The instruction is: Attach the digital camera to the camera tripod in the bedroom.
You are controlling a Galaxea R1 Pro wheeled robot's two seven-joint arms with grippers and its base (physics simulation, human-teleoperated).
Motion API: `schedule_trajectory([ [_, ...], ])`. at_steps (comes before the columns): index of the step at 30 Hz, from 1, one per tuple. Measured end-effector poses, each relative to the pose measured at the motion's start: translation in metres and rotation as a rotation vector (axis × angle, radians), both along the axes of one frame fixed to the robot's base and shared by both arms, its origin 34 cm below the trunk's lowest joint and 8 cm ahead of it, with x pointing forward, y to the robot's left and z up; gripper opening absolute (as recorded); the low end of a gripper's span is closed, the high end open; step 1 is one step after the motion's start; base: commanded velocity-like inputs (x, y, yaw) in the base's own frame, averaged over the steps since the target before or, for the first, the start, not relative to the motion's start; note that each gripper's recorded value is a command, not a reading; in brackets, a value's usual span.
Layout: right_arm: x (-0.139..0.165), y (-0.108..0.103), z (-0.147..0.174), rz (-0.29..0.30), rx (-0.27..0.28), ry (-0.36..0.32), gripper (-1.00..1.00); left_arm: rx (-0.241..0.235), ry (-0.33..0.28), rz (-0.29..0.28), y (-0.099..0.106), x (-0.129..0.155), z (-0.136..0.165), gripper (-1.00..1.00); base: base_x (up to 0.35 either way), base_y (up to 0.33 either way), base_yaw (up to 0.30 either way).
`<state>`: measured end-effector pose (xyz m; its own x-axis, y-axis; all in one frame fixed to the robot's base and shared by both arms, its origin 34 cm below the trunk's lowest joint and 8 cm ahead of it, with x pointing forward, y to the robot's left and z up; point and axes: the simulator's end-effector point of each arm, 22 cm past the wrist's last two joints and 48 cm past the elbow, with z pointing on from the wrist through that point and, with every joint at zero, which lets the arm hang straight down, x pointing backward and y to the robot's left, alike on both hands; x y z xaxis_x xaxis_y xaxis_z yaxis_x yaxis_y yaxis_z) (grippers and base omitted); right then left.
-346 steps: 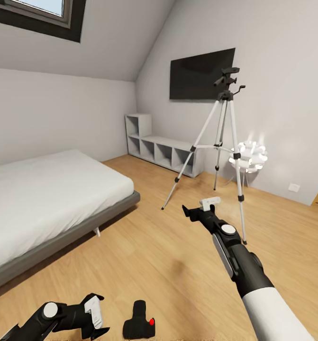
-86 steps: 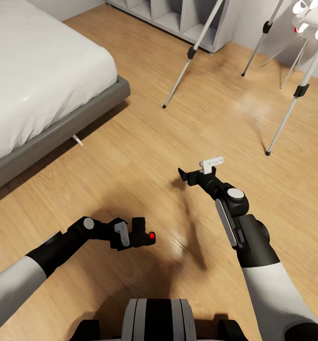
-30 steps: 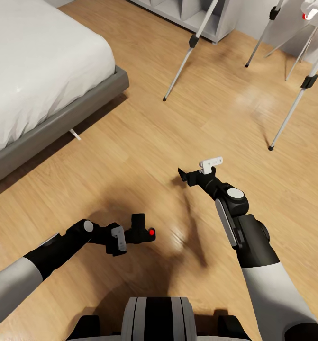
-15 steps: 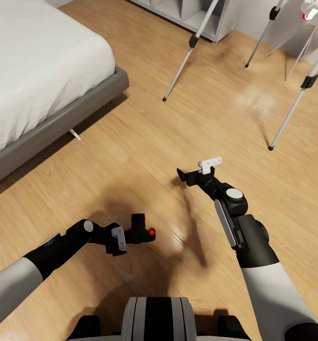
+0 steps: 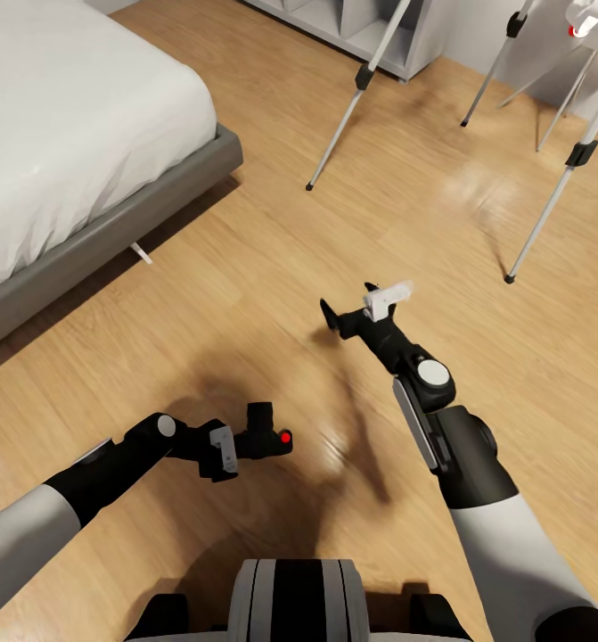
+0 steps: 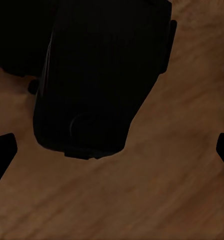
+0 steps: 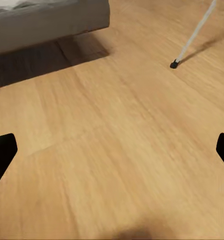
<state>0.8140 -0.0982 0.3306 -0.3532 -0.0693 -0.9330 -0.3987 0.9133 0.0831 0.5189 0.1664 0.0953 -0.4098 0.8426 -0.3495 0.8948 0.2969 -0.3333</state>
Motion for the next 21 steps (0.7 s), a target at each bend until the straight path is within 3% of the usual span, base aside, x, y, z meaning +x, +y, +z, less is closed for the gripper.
schedule_trajectory([
  [1, 0.003, 0.000, 0.008, -0.004, 0.007, -0.036, 1.00, 0.000, 0.000, 0.000, 0.000, 0.000, 0.000, 1.00, 0.000, 0.000, 0.000],
  [2, 0.012, -0.003, 0.034, -0.035, 0.029, -0.161, 1.00, 0.000, 0.000, 0.000, 0.000, 0.000, 0.000, 1.00, 0.000, 0.000, 0.000],
  [7, 0.017, -0.007, 0.062, -0.065, 0.059, -0.288, 1.00, 0.000, 0.000, 0.000, 0.000, 0.000, 0.000, 1.00, 0.000, 0.000, 0.000],
  [16, 0.016, -0.008, 0.080, -0.073, 0.087, -0.375, 1.00, 0.000, 0.000, 0.000, 0.000, 0.000, 0.000, 1.00, 0.000, 0.000, 0.000],
  [21, 0.014, -0.008, 0.075, -0.074, 0.091, -0.378, 1.00, 0.000, 0.008, 0.000, 0.000, -0.003, -0.004, 1.00, 0.000, 0.000, 0.000],
])
